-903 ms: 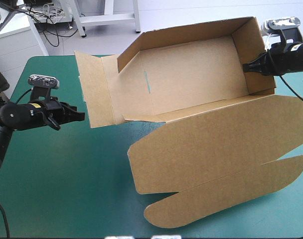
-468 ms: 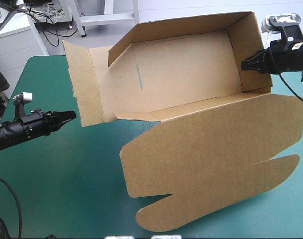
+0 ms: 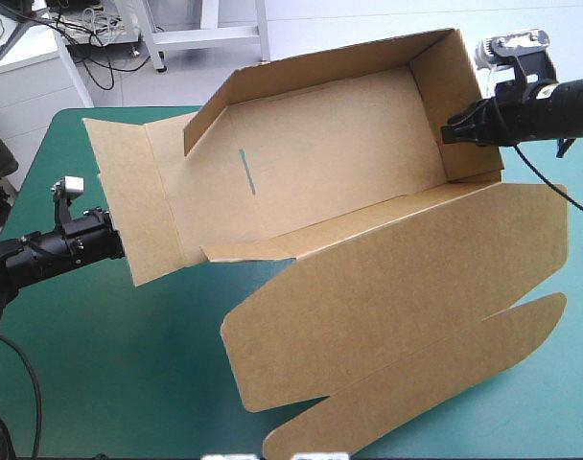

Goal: Fold the box

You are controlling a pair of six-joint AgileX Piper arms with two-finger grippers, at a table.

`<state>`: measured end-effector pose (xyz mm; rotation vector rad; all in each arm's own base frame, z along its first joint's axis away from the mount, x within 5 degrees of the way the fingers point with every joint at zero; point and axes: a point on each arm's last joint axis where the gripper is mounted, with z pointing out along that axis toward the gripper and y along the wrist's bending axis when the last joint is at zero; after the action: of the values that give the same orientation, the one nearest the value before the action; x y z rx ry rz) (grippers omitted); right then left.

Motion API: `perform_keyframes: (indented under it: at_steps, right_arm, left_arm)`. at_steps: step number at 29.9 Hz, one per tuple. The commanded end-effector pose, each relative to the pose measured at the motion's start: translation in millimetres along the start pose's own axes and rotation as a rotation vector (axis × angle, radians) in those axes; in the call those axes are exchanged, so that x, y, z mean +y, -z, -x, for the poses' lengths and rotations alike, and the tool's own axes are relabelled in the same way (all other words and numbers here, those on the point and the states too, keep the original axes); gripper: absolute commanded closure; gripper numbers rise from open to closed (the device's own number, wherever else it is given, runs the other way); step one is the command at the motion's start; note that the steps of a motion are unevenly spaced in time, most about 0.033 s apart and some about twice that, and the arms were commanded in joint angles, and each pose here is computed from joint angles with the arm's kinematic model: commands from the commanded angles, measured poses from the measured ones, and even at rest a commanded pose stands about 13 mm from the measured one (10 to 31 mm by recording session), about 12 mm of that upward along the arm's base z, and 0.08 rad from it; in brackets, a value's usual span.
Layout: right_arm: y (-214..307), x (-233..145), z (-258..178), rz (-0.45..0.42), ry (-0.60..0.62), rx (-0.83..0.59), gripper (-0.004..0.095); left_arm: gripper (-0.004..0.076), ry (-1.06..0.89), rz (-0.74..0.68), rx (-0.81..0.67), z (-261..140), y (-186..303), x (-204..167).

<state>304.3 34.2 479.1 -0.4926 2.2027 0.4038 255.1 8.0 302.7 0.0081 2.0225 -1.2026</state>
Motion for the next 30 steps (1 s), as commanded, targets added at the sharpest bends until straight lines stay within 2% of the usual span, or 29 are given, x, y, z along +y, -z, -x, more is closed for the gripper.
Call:
perform_keyframes:
  at_steps: [1, 16, 21, 30]
  right_arm:
    - [22.1, 18.0, 6.3, 0.039, 0.018, -0.066, 0.0928]
    - [22.0, 10.9, 5.9, -0.039, 0.004, -0.061, 0.0926]
    - [22.3, 6.8, 6.3, -0.083, -0.009, -0.065, 0.0924]
    - [22.9, 5.3, 13.2, -0.104, -0.040, -0.143, 0.0921]
  left_arm:
    - [0.0191, -0.027, -0.159, -0.033, 9.8, 2.1, -28.3]
    - [0.0185, -0.023, -0.313, -0.049, 11.0, -18.2, -56.7]
    - [0.0185, -0.092, -0.378, -0.017, 17.1, -26.2, -81.9]
    - [0.0185, -0.240, -0.506, -0.026, 40.2, -27.3, -137.8]
